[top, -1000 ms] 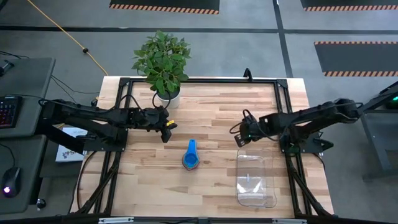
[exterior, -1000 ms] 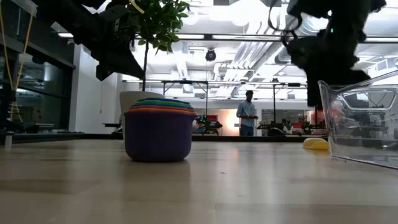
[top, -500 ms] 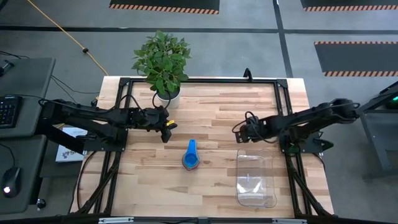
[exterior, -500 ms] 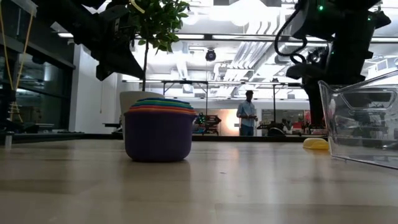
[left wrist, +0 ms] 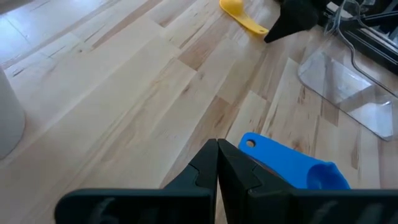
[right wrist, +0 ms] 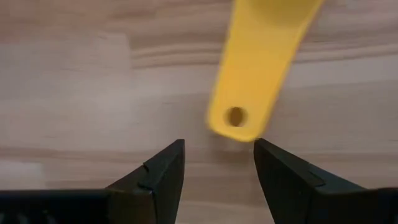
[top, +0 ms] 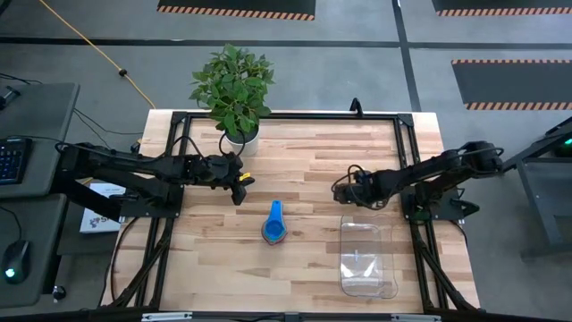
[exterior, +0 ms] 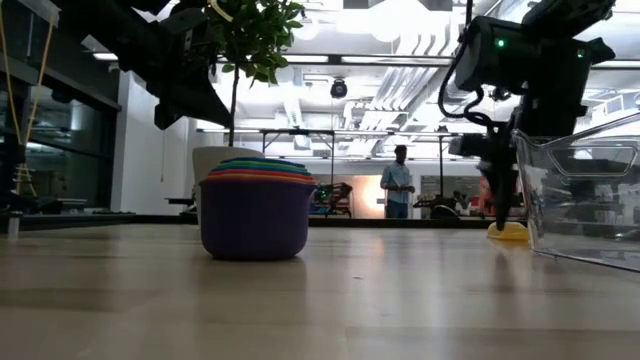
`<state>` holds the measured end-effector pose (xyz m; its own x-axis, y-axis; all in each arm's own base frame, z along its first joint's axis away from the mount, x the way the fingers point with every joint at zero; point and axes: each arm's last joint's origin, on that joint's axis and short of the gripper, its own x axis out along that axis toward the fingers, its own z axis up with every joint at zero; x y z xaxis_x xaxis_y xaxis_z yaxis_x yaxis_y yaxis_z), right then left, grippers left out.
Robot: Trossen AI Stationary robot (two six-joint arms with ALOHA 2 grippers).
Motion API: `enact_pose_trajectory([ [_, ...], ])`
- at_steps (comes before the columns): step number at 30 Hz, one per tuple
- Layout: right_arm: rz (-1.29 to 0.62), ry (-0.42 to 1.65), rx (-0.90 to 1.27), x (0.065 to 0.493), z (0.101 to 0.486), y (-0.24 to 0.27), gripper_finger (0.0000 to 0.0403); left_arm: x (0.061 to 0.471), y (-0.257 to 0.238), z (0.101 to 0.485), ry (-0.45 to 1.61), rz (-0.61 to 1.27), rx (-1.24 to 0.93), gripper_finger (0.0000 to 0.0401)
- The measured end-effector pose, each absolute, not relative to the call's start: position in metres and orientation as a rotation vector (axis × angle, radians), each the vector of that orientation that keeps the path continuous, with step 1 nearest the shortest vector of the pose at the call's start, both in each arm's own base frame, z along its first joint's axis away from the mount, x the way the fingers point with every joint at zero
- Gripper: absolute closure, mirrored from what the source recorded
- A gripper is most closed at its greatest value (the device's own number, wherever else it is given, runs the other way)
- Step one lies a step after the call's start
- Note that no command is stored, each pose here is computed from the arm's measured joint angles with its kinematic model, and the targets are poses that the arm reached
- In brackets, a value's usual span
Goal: Nest measuring cups in basket
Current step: Stack the yellow measuring cup on top of the blue measuring cup
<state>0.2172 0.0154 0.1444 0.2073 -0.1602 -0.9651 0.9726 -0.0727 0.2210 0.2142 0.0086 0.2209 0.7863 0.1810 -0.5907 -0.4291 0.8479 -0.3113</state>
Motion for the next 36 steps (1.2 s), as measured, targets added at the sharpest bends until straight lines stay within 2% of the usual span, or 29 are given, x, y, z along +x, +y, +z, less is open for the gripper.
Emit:
enact_pose_trajectory([
  [5,-1.162,0.823,1.293,0.223,0.146,0.014,0.0218,0.214,0.009,0.221,0.579,0.344,-0.450,0.0401],
  [15,-1.351,0.717,1.300,0.214,0.145,0.011,0.0218,0.214,0.009,0.221,0.579,0.344,-0.450,0.0401],
  [26,-1.401,0.916,1.178,0.199,0.143,0.011,0.0218,0.214,0.009,0.221,0.583,0.336,-0.426,0.0401],
  [36,-1.339,0.815,1.256,0.211,0.144,0.007,0.0218,0.214,0.009,0.221,0.583,0.335,-0.425,0.0401],
])
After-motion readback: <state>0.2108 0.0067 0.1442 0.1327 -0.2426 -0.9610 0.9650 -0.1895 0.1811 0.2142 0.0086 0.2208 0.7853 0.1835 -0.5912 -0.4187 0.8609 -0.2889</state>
